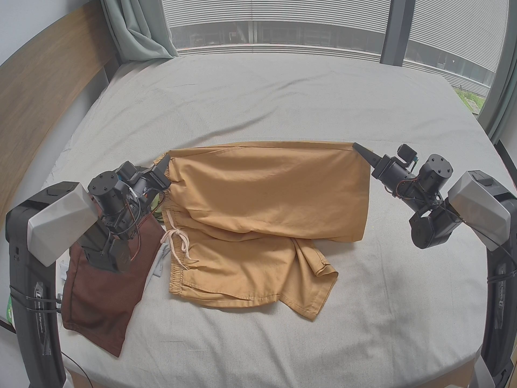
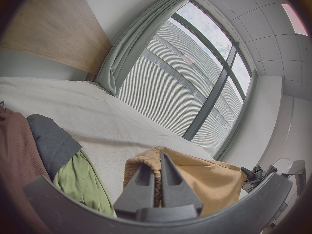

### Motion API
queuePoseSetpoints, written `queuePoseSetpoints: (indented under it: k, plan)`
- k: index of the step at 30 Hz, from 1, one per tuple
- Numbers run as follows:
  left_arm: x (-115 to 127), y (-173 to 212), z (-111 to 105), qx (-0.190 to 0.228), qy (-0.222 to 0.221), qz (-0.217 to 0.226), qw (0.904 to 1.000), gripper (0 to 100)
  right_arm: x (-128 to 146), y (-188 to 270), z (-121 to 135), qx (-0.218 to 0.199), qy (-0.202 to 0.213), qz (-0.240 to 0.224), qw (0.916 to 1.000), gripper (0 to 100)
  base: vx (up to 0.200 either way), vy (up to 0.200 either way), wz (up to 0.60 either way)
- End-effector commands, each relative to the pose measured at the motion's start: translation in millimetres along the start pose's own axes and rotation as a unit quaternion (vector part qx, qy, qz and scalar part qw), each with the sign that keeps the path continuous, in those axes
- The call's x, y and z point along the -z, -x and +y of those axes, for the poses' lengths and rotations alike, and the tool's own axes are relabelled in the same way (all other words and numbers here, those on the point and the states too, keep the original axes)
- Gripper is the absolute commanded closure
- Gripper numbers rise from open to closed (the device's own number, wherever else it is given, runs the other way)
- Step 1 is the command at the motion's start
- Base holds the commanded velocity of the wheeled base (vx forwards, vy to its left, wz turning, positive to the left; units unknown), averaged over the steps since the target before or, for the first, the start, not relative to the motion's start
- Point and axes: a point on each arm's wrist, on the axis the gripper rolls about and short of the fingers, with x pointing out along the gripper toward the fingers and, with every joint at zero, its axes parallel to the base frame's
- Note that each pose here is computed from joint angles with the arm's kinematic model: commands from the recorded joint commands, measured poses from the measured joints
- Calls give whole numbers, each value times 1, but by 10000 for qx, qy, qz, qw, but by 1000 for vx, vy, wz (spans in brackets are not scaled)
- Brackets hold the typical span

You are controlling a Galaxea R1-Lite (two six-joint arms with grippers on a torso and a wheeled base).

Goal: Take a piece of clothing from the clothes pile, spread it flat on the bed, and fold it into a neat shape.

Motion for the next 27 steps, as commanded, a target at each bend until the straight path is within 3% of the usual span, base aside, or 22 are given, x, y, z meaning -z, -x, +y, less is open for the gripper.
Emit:
queuePoseSetpoints:
  k: [1, 10, 27]
  plan:
    - [16, -7, 11, -50, 42, 30, 10000, 100, 7, -4, -13, 56, -62, 23, 10000, 100, 0, 0, 0]
    - [12, -20, 15, -20, 260, -302, 9992, 100, 11, -15, -26, 72, -79, 42, 9999, 100, 0, 0, 0]
    - [18, -31, 24, 55, 310, -452, 9985, 100, 4, -38, -37, 34, -40, -6, 10000, 100, 0, 0, 0]
